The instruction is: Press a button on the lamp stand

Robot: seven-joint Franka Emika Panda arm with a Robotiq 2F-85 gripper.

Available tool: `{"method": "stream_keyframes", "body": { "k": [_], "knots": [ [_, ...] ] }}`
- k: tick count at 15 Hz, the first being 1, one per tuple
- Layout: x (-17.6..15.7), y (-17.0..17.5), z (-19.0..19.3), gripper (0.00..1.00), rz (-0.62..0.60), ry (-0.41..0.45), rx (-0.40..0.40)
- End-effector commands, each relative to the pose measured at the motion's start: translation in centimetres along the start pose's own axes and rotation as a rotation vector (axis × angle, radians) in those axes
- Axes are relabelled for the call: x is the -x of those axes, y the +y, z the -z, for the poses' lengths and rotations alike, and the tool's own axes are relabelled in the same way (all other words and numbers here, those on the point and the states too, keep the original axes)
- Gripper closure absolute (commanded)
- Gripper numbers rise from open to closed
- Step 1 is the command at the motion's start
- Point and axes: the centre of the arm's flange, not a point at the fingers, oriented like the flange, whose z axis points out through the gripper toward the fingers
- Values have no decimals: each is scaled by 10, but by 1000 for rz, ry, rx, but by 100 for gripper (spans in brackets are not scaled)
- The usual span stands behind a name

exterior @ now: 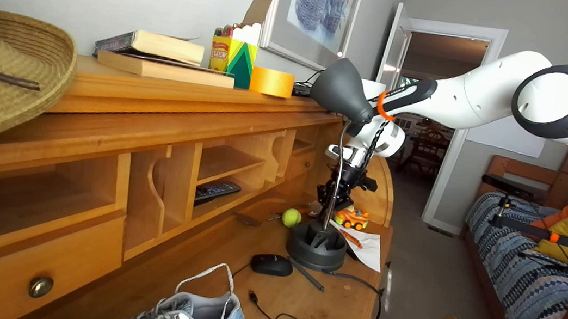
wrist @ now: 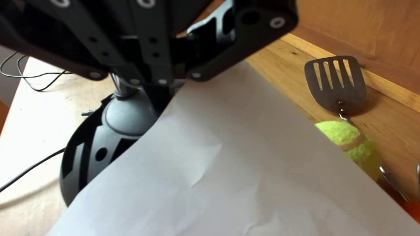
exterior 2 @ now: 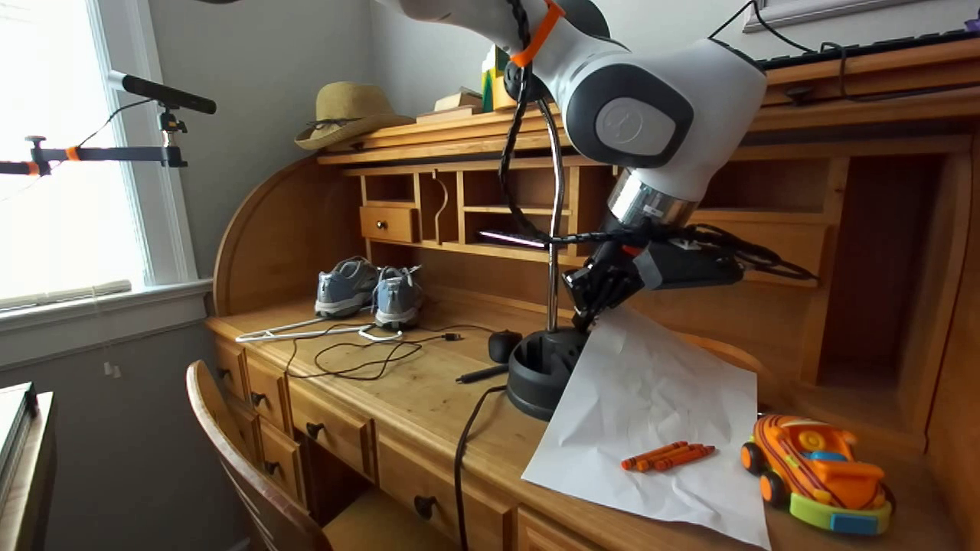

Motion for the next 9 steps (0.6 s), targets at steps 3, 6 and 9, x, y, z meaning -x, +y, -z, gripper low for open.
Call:
{"method": "stream_keyframes", "body": {
  "k": [3,6,9],
  "knots": [
    [-4,-2,-9,100,27,-60,15],
    [-5,1,-8,100,28,-81,51],
    [-6,3,-6,100,26,-79,67]
  ]
}}
